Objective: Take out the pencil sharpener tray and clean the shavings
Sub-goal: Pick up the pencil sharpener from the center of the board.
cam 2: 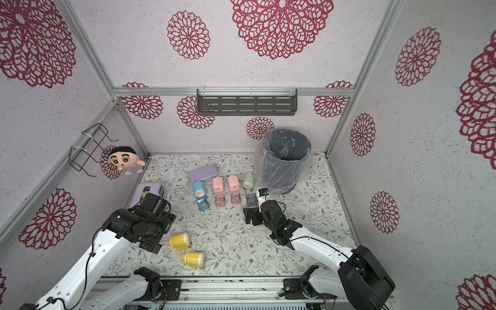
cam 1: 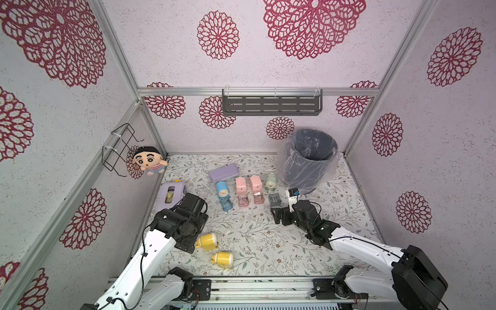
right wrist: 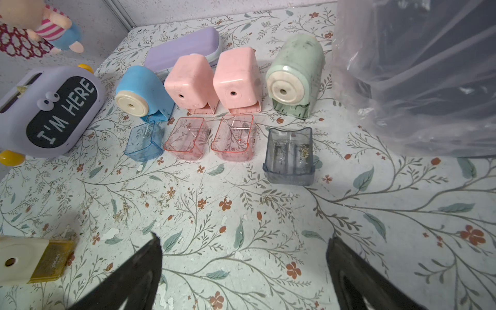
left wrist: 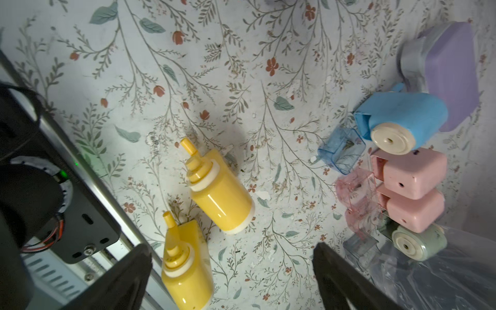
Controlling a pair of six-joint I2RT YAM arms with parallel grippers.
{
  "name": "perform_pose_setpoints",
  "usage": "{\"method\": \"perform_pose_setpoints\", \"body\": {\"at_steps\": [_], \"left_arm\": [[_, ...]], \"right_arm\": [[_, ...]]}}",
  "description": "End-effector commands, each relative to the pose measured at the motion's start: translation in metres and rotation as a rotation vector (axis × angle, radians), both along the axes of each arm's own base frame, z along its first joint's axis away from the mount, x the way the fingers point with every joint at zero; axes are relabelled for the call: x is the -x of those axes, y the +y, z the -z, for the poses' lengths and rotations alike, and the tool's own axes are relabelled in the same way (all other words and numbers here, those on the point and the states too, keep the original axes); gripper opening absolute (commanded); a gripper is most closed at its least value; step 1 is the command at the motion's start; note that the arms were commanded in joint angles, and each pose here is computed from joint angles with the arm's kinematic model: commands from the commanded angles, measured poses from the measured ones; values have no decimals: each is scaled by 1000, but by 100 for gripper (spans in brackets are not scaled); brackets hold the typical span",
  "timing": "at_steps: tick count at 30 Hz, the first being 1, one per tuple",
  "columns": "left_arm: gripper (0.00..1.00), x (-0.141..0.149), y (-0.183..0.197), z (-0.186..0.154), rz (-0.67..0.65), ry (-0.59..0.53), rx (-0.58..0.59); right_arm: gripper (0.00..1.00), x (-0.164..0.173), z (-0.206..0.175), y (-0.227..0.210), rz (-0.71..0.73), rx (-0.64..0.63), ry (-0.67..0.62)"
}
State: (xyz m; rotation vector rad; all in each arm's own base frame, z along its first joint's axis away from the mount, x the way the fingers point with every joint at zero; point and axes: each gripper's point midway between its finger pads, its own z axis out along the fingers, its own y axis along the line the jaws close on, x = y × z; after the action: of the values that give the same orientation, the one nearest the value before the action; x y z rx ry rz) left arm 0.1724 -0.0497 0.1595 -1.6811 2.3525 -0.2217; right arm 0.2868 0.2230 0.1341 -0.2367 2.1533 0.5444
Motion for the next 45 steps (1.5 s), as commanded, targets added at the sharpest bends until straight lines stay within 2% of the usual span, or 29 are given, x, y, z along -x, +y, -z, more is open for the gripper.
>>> {"method": "perform_pose_setpoints", "body": {"at_steps": [1,9,21,35,45], "left_arm": [[97,8,3,13,-98,66,-15],[97,-13,-29,59,-66,146,73],[100,-26,-40,91,-103,183,95],[87,-40,-38,100,-106,202,34],[72,-35,-43,110,-77,252,36]], "right_arm": [[99,-7,-26,3,10,-83,-69],[99,-8,-19,6,-3,-88,-46],[99,-6,-20,9,-20,-101,-39],[99,-3,-22,13,-45,-121,-35],[99,-2,-24,12,-46,-123,-43]]}}
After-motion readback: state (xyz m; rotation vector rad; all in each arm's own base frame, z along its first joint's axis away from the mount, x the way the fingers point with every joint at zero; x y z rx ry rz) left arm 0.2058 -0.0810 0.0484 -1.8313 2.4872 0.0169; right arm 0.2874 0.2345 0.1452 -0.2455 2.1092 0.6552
